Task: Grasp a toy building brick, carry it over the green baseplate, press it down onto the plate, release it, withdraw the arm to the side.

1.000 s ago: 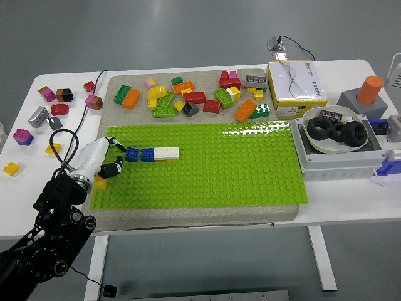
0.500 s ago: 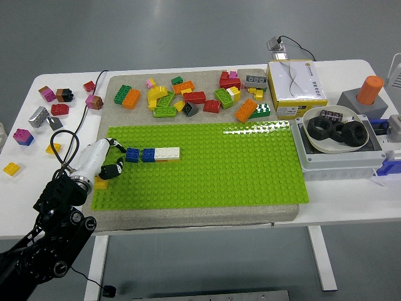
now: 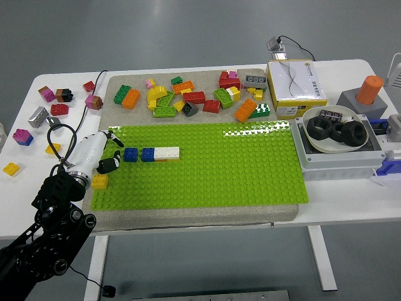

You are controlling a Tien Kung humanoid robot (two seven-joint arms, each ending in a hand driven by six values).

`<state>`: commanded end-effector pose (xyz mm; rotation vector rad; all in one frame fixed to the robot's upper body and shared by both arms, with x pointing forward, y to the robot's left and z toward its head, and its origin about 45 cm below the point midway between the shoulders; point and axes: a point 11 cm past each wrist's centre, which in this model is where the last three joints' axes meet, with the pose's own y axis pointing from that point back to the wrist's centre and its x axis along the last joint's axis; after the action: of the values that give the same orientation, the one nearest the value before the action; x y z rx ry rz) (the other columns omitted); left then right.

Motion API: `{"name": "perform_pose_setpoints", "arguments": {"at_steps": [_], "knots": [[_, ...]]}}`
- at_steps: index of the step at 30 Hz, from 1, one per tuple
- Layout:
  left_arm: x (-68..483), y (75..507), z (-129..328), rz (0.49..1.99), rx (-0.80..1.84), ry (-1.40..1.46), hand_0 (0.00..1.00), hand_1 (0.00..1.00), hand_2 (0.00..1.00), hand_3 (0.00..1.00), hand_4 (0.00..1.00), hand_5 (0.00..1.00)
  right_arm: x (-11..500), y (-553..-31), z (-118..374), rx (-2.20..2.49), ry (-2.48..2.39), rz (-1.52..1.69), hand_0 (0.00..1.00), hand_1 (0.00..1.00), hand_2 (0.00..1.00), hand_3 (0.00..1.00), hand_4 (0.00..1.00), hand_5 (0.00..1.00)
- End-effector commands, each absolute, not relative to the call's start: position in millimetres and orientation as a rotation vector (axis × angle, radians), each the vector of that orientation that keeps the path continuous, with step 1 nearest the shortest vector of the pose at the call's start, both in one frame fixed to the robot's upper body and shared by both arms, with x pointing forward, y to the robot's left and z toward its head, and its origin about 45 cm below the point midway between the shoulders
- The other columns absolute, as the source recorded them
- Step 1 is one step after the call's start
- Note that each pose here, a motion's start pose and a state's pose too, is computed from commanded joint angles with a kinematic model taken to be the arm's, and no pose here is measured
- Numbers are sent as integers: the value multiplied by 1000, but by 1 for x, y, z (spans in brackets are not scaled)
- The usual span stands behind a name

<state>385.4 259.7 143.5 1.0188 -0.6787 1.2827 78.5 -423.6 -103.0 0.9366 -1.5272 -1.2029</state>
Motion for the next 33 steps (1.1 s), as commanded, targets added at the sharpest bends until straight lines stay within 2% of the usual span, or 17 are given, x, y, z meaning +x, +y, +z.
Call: {"name": "perform_pose_setpoints", "arguments": {"at_steps": [33], "knots": [[376, 239, 136, 1198, 1058, -701, 980, 922, 909, 554, 541, 2, 77, -441, -97, 898, -1574, -1185, 633, 616, 645, 707, 777, 953]]}}
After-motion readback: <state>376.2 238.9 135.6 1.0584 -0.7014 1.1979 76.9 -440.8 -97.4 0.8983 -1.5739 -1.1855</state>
